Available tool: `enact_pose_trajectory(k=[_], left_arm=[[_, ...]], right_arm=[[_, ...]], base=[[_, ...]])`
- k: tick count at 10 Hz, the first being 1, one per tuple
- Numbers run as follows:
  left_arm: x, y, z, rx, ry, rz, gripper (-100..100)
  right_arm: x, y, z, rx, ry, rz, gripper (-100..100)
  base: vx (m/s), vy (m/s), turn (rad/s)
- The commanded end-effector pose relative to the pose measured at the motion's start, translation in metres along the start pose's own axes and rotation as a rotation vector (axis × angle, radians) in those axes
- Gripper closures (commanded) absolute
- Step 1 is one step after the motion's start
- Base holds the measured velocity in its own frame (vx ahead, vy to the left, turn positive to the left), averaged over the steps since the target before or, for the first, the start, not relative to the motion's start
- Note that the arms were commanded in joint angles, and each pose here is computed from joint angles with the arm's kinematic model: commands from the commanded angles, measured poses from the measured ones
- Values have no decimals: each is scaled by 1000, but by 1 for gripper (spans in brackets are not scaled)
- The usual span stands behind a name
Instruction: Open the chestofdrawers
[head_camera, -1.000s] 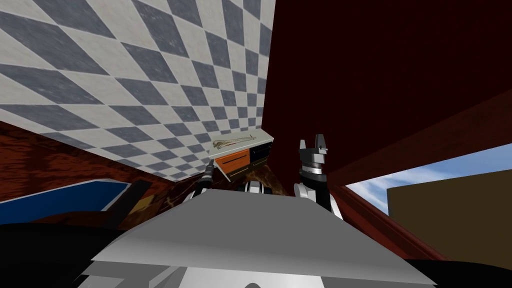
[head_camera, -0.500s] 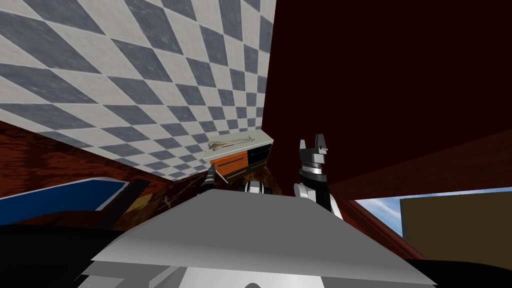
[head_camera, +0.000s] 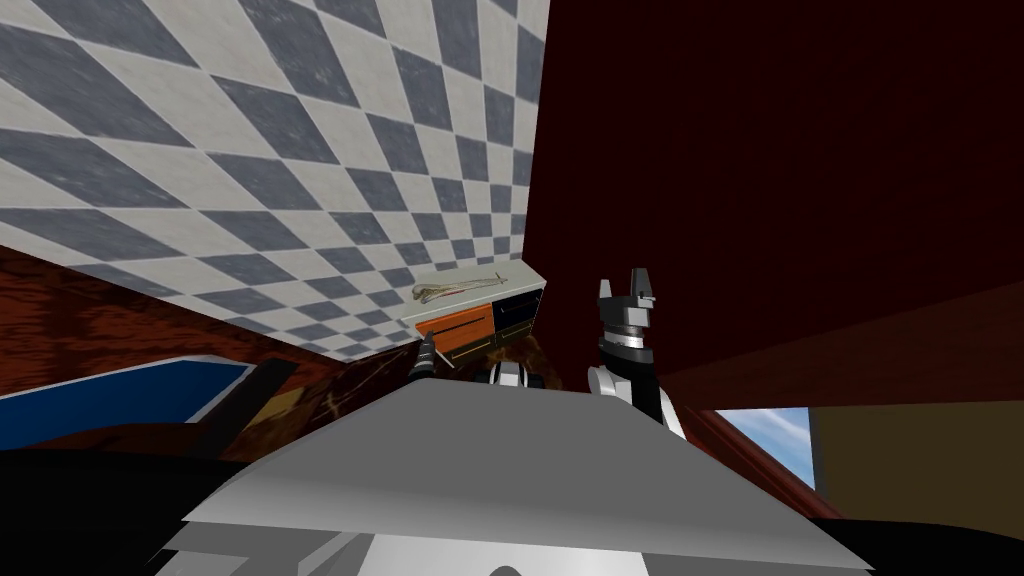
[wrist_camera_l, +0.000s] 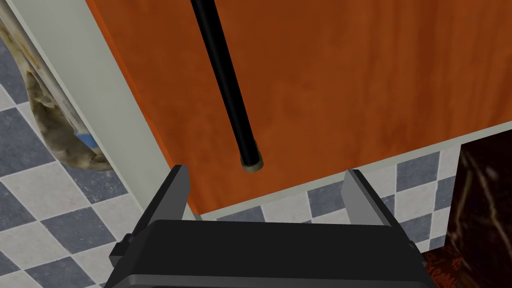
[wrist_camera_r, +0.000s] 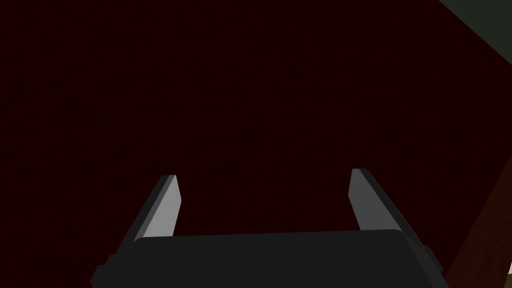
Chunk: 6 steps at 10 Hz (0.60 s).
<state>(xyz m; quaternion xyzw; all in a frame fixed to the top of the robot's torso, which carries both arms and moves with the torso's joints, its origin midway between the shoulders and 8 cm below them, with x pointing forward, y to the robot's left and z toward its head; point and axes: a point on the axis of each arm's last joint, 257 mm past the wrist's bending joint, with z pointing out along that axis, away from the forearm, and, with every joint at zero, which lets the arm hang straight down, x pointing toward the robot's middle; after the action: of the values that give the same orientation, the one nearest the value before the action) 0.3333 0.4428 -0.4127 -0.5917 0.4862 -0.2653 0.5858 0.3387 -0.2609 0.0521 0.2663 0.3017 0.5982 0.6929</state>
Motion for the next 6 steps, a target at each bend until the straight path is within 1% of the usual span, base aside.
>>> enact_pose_trajectory(k=[1,5,6], left_arm=[[-1,-1,-2,0,0,1,100],[-3,-4,-5,0,2,2,100],[-3,-3,-5,0,1,2,100]], right_arm=[[0,0,0,0,0,0,0],[0,0,0,0,0,0,0],[0,0,0,0,0,0,0]], base=[[-96,-45,2],[-150,-95,4],[-71,-47,4]])
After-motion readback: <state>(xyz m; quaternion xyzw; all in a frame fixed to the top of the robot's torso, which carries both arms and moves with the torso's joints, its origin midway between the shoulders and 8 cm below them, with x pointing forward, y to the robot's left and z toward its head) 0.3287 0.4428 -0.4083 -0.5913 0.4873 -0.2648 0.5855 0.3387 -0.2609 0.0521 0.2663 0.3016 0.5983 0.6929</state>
